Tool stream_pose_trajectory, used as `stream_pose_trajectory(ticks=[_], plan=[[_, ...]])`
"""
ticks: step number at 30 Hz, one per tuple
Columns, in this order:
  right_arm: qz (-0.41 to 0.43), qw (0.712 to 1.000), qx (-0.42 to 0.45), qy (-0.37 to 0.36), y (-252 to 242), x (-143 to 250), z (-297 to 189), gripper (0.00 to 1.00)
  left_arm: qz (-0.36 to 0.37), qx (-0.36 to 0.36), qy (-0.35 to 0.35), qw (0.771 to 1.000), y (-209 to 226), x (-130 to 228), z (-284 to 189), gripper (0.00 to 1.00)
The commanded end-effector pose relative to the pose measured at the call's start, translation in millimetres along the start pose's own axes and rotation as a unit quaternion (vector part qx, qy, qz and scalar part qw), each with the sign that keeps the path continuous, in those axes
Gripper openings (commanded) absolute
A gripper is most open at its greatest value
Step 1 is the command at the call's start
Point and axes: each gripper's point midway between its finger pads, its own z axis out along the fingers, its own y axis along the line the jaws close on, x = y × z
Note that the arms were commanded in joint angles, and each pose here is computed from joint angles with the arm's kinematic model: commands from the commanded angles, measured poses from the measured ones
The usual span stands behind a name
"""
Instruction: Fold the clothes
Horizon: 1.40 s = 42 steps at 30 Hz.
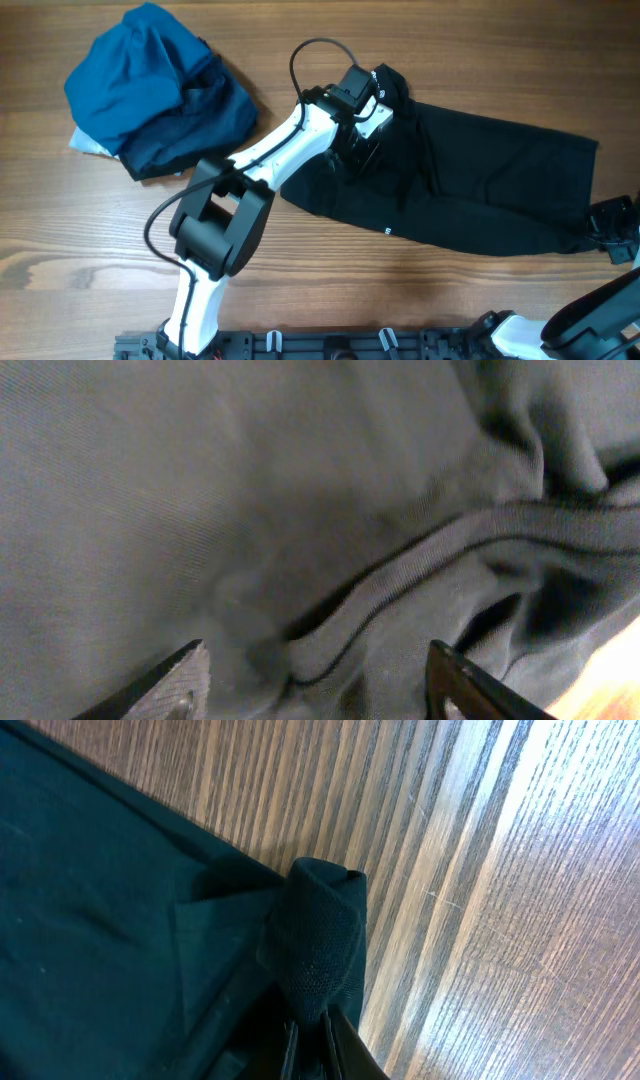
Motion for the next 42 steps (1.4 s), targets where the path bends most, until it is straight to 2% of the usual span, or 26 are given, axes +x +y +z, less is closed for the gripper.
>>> stream_pose_trajectory(ticks=[1, 3, 7, 9, 10, 14, 16, 19, 23, 26, 29, 32, 37, 41, 42], plan=[[-0.003, 1.0, -0.008, 0.008, 3.7, 3.5, 2.9, 0.08, 0.016, 0.081, 0.032, 0.996, -25.4, 15.5, 13.0, 0.64], [-0.004, 1.0, -0.009, 0.009, 4.0, 3.7, 2.8, 0.08, 0.014, 0.082, 0.042, 0.996, -27.7, 20.6, 13.2, 0.59], [-0.003, 1.0, -0.01, 0.009, 4.3, 3.7, 2.8, 0.08, 0.005, 0.098, 0.06, 0.993, -33.6, 29.5, 11.3, 0.4], [-0.003, 1.0, -0.011, 0.009, 4.6, 3.8, 2.8, 0.08, 0.003, 0.103, 0.063, 0.993, -35.3, 30.7, 10.6, 0.27], [-0.003, 1.0, -0.011, 0.008, 4.7, 3.4, 2.8, 0.09, 0.003, 0.103, 0.062, 0.993, -35.5, 30.5, 10.0, 0.17], [-0.003, 1.0, -0.016, 0.009, 6.4, 3.7, 2.8, 0.09, 0.011, 0.102, 0.04, 0.994, -39.1, 19.2, -7.0, 0.04], [-0.003, 1.0, -0.023, 0.011, 8.8, 4.1, 2.6, 0.09, 0.02, 0.098, 0.005, 0.995, -42.3, 2.5, -36.6, 0.04], [-0.003, 0.999, -0.034, 0.015, 12.9, 5.1, 2.2, 0.08, 0.02, 0.038, -0.063, 0.997, -25.7, -19.8, -97.8, 0.04], [-0.007, 0.996, -0.083, 0.02, 30.6, 3.5, -2.8, 0.05, 0.005, -0.032, -0.138, 0.99, -3.7, -29.4, -168.3, 0.04], [-0.032, 0.99, -0.135, 0.021, 49.9, 0.2, -15.2, 0.04, 0.003, -0.056, -0.186, 0.981, 2.3, -30.4, -211.4, 0.04], [-0.067, 0.978, -0.194, 0.025, 70.8, -0.8, -32.3, 0.04, 0.003, -0.068, -0.203, 0.977, 3.4, -29.5, -227.5, 0.04], [-0.103, 0.96, -0.259, 0.031, 93.0, -3.6, -67.6, 0.04, 0.007, -0.107, -0.23, 0.967, 6.3, -31.6, -252.4, 0.04], [-0.128, 0.934, -0.334, 0.015, 116.9, -18.6, -149.4, 0.04, 0.028, -0.151, -0.325, 0.933, -16.1, -38.0, -346.8, 0.04], [-0.15, 0.924, -0.351, -0.03, 117.9, -30.5, -221.2, 0.04, 0.061, -0.161, -0.404, 0.898, -50.4, -25.9, -430.2, 0.04], [-0.16, 0.911, -0.377, -0.052, 122.1, -31.8, -255.3, 0.04, 0.083, -0.168, -0.421, 0.888, -62.2, -18.4, -451.4, 0.04]])
